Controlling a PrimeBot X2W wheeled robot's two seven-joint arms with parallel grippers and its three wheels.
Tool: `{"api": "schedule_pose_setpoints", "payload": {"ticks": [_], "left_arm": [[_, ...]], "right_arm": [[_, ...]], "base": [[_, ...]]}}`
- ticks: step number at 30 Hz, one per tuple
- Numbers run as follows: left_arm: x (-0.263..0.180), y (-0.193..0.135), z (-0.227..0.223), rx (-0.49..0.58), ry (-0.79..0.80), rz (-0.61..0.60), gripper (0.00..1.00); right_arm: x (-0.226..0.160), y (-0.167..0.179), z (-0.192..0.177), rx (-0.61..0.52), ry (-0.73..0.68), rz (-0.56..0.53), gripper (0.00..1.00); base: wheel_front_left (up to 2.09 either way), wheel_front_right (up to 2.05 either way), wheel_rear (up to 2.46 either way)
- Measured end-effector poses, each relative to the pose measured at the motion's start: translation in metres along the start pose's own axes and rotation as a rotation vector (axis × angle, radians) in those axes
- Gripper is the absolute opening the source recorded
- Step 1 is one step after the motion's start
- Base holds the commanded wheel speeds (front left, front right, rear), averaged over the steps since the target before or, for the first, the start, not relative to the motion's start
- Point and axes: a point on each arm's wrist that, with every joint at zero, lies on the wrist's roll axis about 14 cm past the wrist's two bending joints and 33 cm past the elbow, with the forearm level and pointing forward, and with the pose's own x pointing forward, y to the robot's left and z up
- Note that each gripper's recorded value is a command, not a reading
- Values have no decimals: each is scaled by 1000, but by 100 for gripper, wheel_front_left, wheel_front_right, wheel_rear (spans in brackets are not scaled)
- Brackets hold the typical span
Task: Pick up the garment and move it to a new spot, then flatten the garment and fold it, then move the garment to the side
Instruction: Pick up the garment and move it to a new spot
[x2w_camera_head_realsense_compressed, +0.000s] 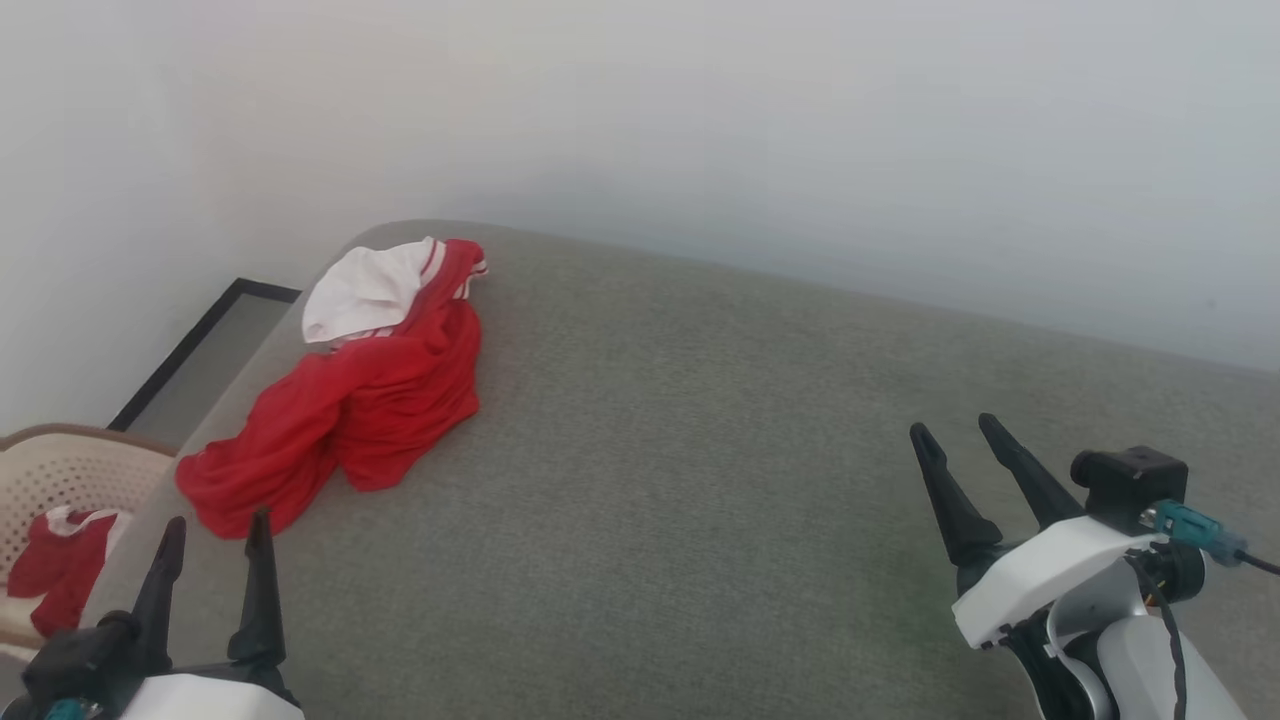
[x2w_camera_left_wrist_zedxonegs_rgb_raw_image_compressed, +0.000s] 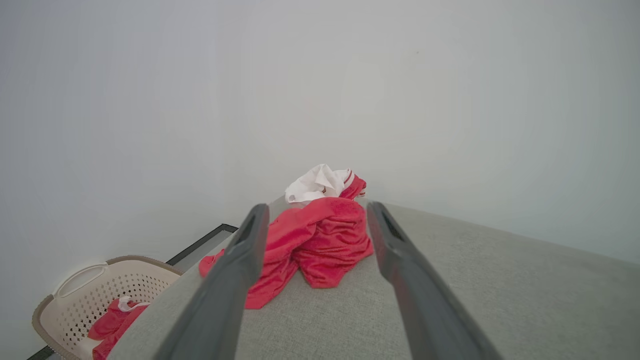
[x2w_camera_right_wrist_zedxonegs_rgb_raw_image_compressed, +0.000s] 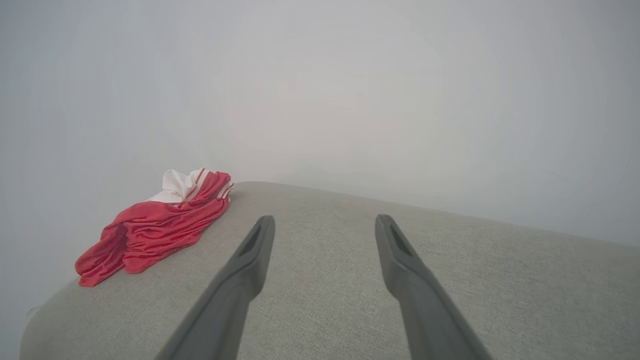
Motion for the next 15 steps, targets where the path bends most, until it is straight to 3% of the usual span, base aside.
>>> {"api": "schedule_pose_setpoints", "payload": {"ticks": [10, 15], "left_arm": [[-4, 1, -6, -41, 17, 17, 100], [15, -6, -6, -62, 33, -3, 100]], "right_arm": [[6, 3, -6, 11, 11, 12, 100], [7, -8, -7, 13, 14, -9, 100]], "base": [[0, 0, 0], [0, 0, 0]]}}
